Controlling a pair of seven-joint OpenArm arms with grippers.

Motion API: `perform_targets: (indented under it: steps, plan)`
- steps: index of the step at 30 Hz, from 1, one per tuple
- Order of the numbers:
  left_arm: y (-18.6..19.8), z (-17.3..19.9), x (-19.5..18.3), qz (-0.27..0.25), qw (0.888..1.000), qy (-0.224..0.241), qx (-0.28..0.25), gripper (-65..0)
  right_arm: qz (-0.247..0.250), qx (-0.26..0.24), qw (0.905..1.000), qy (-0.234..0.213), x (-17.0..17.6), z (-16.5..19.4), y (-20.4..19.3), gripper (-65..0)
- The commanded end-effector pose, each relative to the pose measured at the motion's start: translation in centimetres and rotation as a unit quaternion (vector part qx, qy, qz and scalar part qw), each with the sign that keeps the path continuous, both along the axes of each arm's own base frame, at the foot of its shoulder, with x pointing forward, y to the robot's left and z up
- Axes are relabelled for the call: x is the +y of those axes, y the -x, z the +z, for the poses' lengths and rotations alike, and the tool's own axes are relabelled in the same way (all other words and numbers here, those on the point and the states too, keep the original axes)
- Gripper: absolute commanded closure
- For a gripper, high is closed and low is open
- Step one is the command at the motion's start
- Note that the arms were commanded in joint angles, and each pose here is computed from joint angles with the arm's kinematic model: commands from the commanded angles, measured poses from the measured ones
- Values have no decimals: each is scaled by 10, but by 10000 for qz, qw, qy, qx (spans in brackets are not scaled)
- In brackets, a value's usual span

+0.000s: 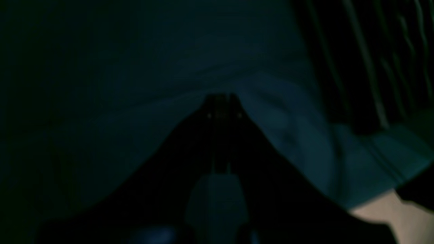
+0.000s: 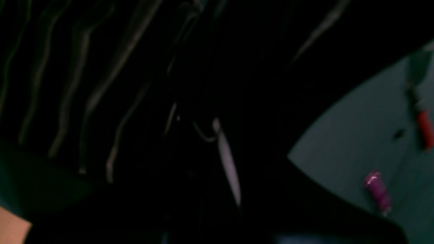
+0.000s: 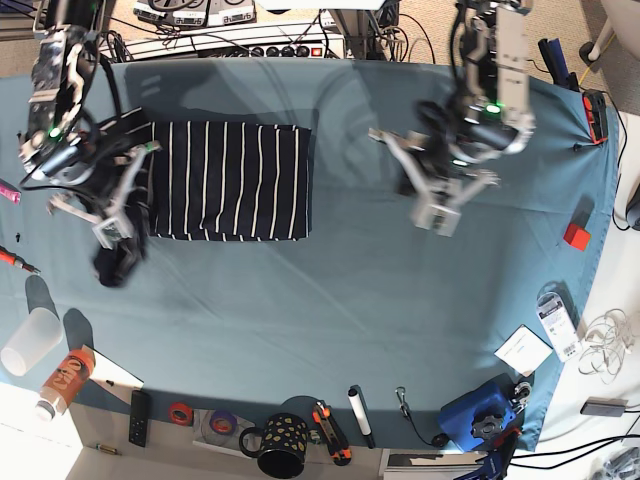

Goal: Layout the t-shirt on the table in an organized manner, then fold the t-shirt properly
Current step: 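Tuck the hanging fabric under the folded stack with the right gripper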

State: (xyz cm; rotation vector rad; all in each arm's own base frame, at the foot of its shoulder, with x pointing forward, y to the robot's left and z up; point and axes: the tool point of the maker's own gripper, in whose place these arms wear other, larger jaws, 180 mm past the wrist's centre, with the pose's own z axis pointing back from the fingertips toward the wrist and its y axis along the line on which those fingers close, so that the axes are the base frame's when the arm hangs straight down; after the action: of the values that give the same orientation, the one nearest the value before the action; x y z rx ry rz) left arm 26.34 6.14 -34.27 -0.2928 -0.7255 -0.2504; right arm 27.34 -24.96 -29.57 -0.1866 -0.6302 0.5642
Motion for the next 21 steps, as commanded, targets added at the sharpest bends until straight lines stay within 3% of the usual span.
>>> perform_targets:
  steps: [1, 5, 11, 21]
  plan:
    - [-5, 11, 1, 35, 9997, 139, -188, 0, 191, -389, 9990, 79, 5, 20, -10, 0]
    - [-9, 14, 18, 308, 9989, 283, -206, 0, 282, -557, 9978, -225, 25, 20, -12, 0]
    - [-7, 22, 10, -34, 9977, 577, -340, 0, 528, -378, 9951, -742, 71, 0, -6, 0]
    - [-6, 23, 7, -82, 9974, 634, -335, 0, 1013, -491, 9934, -209, 109, -17, -7, 0]
